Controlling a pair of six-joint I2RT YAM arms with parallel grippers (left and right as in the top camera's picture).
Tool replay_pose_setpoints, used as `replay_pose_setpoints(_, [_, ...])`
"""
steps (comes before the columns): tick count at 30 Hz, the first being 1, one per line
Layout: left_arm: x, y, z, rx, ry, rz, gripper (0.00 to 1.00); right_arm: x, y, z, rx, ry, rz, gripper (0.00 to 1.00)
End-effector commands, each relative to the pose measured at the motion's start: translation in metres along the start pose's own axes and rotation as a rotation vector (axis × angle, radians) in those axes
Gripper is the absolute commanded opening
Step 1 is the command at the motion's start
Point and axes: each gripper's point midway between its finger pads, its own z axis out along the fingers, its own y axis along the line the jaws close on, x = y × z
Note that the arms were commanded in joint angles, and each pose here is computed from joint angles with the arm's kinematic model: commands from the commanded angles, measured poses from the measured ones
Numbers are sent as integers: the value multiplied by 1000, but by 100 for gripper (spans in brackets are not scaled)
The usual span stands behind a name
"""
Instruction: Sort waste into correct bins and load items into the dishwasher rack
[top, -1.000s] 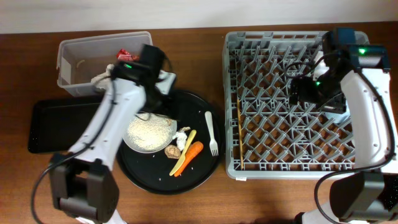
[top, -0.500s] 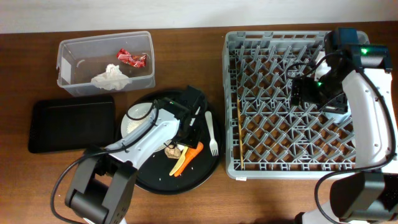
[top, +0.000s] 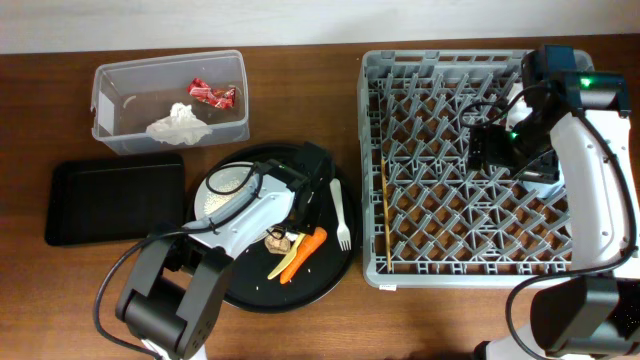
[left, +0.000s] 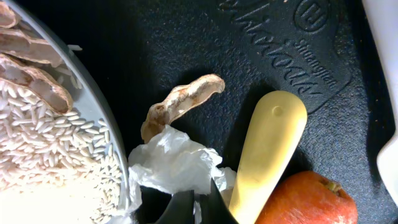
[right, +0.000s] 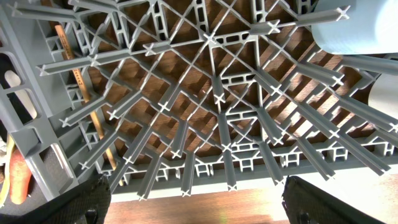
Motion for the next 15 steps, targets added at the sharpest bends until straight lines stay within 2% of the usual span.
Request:
replay_pose_setpoints(1, [-1, 0, -9, -9, -6, 1, 1, -1, 0, -10, -6, -32, -1, 92])
replay_pose_setpoints(3, [-13, -1, -34, 6, -68, -2, 1, -1, 0, -10, -5, -32, -1, 92])
replay_pose_setpoints(5, [-31, 0, -78, 33, -190, -19, 1, -1, 0, -10, -5, -32, -1, 92])
replay_pose_setpoints(7, [-49, 21, -105, 12, -280, -67, 1, -1, 0, -10, -5, -32, -1, 92])
replay_pose_setpoints(10, [-85, 87, -131, -76, -409, -173, 1, -1, 0, -10, -5, -32, -2, 92])
replay_pose_setpoints(12, [-120, 157, -154, -120, -590, -324, 0, -1, 0, -10, -5, -32, -2, 92])
replay_pose_setpoints(15, [-149, 230, -177, -179, -792, -461, 0, -1, 0, -10, -6, -33, -2, 92])
